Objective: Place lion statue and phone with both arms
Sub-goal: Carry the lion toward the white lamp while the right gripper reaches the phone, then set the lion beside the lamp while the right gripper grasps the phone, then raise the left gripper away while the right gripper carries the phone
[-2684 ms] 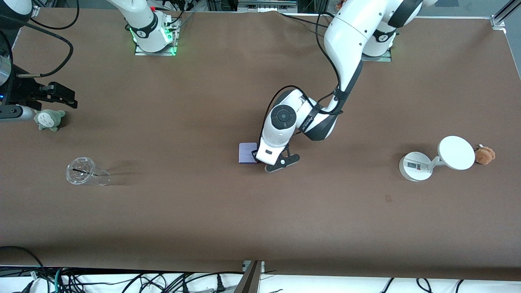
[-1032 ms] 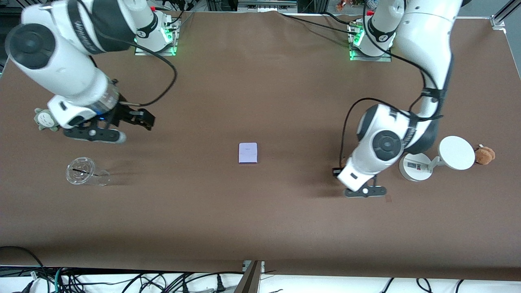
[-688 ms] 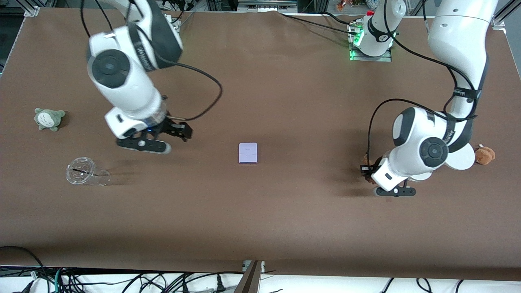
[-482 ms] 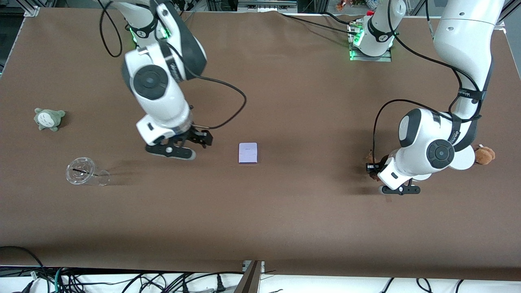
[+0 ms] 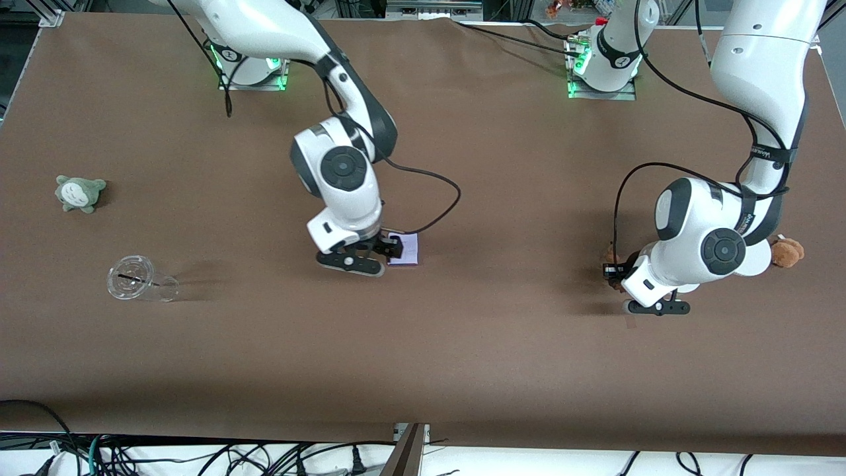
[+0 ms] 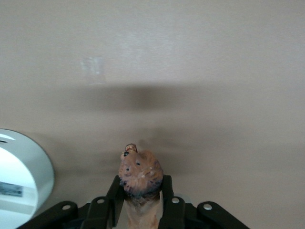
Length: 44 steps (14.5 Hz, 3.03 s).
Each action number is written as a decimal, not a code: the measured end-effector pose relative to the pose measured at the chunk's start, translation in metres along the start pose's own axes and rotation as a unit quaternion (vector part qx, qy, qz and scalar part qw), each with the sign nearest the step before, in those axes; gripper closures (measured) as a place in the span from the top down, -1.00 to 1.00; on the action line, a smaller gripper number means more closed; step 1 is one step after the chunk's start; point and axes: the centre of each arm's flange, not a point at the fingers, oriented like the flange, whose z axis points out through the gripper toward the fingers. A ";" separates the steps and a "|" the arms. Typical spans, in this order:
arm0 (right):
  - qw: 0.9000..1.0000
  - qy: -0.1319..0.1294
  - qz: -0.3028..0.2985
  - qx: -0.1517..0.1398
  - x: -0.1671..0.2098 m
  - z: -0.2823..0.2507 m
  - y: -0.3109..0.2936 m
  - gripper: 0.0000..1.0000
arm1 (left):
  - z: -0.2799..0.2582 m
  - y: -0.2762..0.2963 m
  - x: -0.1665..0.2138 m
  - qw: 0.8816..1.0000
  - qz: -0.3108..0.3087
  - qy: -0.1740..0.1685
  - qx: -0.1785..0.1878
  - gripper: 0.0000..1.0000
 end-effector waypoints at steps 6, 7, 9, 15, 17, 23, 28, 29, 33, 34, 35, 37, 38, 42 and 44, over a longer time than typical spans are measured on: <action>0.999 0.008 -0.006 0.031 -0.026 0.070 -0.030 1.00 | 0.017 -0.028 0.006 1.000 0.013 0.010 -0.005 -0.29; 0.999 0.008 -0.007 0.032 -0.026 0.072 -0.031 1.00 | 0.020 -0.030 0.006 1.000 0.014 0.010 -0.006 -0.29; 0.999 0.008 -0.019 0.031 -0.029 0.073 -0.033 1.00 | 0.023 -0.030 0.007 1.000 0.016 0.012 -0.007 -0.29; 0.995 0.005 -0.092 0.026 -0.034 0.078 -0.034 1.00 | 0.033 -0.027 0.008 1.000 0.018 0.014 -0.010 -0.29; 0.993 0.002 -0.115 0.023 -0.038 0.084 -0.034 1.00 | 0.033 -0.027 0.008 1.000 0.018 0.014 -0.010 -0.29; 0.990 -0.004 -0.140 0.016 -0.041 0.092 -0.031 1.00 | 0.035 -0.024 0.008 1.000 0.009 0.011 -0.024 0.55; 0.990 -0.006 -0.140 0.014 -0.042 0.094 -0.029 0.87 | 0.003 -0.019 0.006 1.000 0.014 0.010 -0.022 1.00; 0.990 -0.006 -0.140 0.014 -0.041 0.094 -0.029 0.87 | -0.016 -0.014 0.003 1.000 0.019 0.011 -0.020 1.00; 0.990 -0.006 -0.140 0.014 -0.041 0.093 -0.029 0.67 | -0.116 0.017 -0.024 0.999 0.045 0.018 -0.009 1.00; 0.990 -0.006 -0.139 0.014 -0.041 0.093 -0.029 0.67 | -0.143 0.020 -0.034 0.999 0.048 0.018 -0.004 1.00; 0.990 -0.008 -0.139 0.011 -0.041 0.093 -0.028 0.67 | -0.170 0.021 -0.045 0.999 0.049 0.018 0.002 1.00; 0.991 -0.022 -0.134 -0.007 -0.034 0.084 -0.022 0.67 | -0.225 0.021 -0.066 0.998 0.047 0.028 0.011 1.00; 0.991 -0.029 -0.133 -0.015 -0.025 0.073 -0.016 0.67 | -0.250 0.020 -0.076 0.998 0.045 0.032 0.015 1.00; 0.989 -0.047 -0.141 -0.026 0.017 0.018 0.019 0.67 | -0.331 0.019 -0.113 0.998 0.041 0.042 0.024 1.00; 0.987 -0.054 -0.148 -0.026 0.042 0.003 0.047 0.67 | -0.360 0.019 -0.123 0.998 0.040 0.052 0.025 1.00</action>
